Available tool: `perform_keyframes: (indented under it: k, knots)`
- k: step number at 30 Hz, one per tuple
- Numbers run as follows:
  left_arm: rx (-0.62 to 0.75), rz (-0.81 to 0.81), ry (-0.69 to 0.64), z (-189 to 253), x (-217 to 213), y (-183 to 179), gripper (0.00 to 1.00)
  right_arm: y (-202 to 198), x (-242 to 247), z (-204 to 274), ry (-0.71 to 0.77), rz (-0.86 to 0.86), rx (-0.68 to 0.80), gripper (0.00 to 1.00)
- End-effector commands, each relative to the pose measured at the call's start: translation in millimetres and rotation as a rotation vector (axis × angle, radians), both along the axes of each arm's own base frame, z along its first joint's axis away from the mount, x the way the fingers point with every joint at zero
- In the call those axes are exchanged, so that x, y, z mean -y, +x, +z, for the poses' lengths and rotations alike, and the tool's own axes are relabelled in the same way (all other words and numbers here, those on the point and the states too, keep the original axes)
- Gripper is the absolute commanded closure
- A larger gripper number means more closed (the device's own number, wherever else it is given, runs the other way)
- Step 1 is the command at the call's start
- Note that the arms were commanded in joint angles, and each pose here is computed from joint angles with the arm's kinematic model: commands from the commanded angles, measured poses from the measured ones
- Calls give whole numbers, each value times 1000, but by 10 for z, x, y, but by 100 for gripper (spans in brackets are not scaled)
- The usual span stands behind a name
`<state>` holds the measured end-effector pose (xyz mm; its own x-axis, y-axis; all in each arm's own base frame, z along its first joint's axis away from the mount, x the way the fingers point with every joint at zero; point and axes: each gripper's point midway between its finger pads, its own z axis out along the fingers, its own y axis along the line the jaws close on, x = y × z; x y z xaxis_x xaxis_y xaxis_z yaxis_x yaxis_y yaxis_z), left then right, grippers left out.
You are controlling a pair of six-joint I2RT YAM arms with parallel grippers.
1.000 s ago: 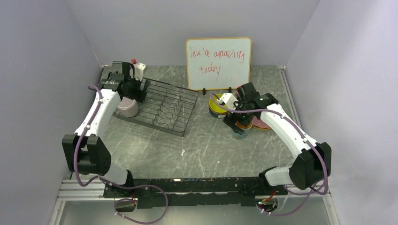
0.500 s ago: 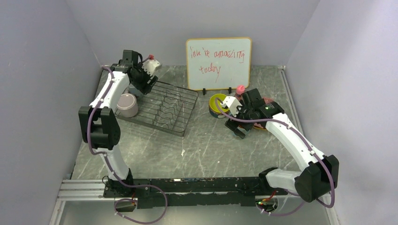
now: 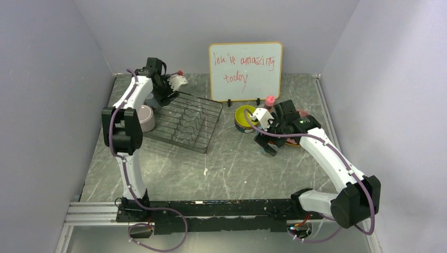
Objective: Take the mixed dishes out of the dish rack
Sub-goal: Pick up the cup from the dish rack.
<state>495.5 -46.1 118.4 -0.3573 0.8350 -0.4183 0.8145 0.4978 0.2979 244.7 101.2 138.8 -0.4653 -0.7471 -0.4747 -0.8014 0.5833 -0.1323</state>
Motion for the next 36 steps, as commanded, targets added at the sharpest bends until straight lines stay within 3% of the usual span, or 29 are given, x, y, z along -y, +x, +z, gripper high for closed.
perform_keyframes:
  k: [1,10,20,28,36]
  knots:
    - [72,-68,55,63,-21,211,33,51,-30,71,33,-6,37,7]
    - [79,-97,129,-118,-111,357,34,31,-3,28,29,-11,23,7]
    - [53,-113,184,-301,-197,334,48,5,-1,3,33,-11,16,7]
    - [13,-136,189,-401,-129,245,79,-49,14,-27,35,-15,13,7]
    - [-16,-180,164,-312,149,-12,97,-70,22,-15,39,-17,19,7]
